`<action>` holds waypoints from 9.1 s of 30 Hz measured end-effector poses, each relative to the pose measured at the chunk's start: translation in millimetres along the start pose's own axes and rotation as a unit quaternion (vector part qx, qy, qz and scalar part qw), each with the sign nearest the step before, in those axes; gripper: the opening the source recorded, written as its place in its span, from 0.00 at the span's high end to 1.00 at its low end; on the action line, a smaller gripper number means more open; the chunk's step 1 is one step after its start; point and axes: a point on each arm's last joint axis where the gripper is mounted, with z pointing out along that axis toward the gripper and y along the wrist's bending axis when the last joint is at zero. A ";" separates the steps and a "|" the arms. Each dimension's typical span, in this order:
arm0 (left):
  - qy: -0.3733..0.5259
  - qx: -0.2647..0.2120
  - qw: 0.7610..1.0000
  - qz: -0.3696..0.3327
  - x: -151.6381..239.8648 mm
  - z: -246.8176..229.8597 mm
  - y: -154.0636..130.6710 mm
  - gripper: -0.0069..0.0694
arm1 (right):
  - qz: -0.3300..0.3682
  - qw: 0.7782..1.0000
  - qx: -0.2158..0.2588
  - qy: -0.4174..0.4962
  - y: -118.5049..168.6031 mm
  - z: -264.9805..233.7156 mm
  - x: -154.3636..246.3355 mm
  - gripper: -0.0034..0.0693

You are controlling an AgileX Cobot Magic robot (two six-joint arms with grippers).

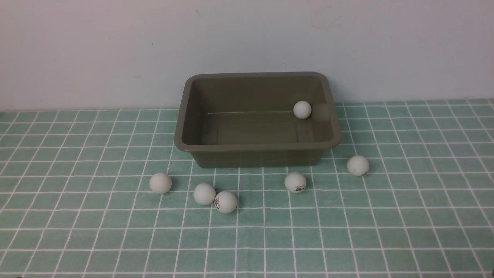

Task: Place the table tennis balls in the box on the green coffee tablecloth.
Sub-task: 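Reach for and grasp a ping pong ball on the table beside the basket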

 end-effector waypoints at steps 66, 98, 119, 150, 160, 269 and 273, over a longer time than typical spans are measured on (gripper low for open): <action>0.000 0.000 1.000 0.001 0.0 0.0 0.0 0.53 | 0.000 1.000 0.000 0.000 0.0 0.0 0.0 0.60; 0.000 0.000 1.000 0.001 0.0 0.0 0.0 0.53 | 0.000 1.000 0.000 0.000 0.0 0.0 0.0 0.60; 0.000 0.000 1.000 0.001 0.0 0.0 0.0 0.53 | 0.000 1.000 0.000 0.000 0.0 0.0 0.0 0.60; 0.000 0.000 1.000 0.001 0.0 0.0 0.0 0.53 | 0.000 1.000 0.000 0.000 0.0 0.0 0.0 0.60; 0.000 0.000 1.000 0.001 0.0 0.0 0.0 0.53 | 0.000 1.000 0.000 0.000 0.0 0.0 0.0 0.60; 0.000 0.000 1.000 0.001 0.0 0.0 0.0 0.53 | 0.072 0.986 -0.030 -0.148 -2.8 -53.0 -101.0 0.60; 0.000 0.000 1.000 0.001 0.0 0.0 0.0 0.53 | 0.105 0.983 -0.050 -0.144 0.0 -53.4 -101.1 0.60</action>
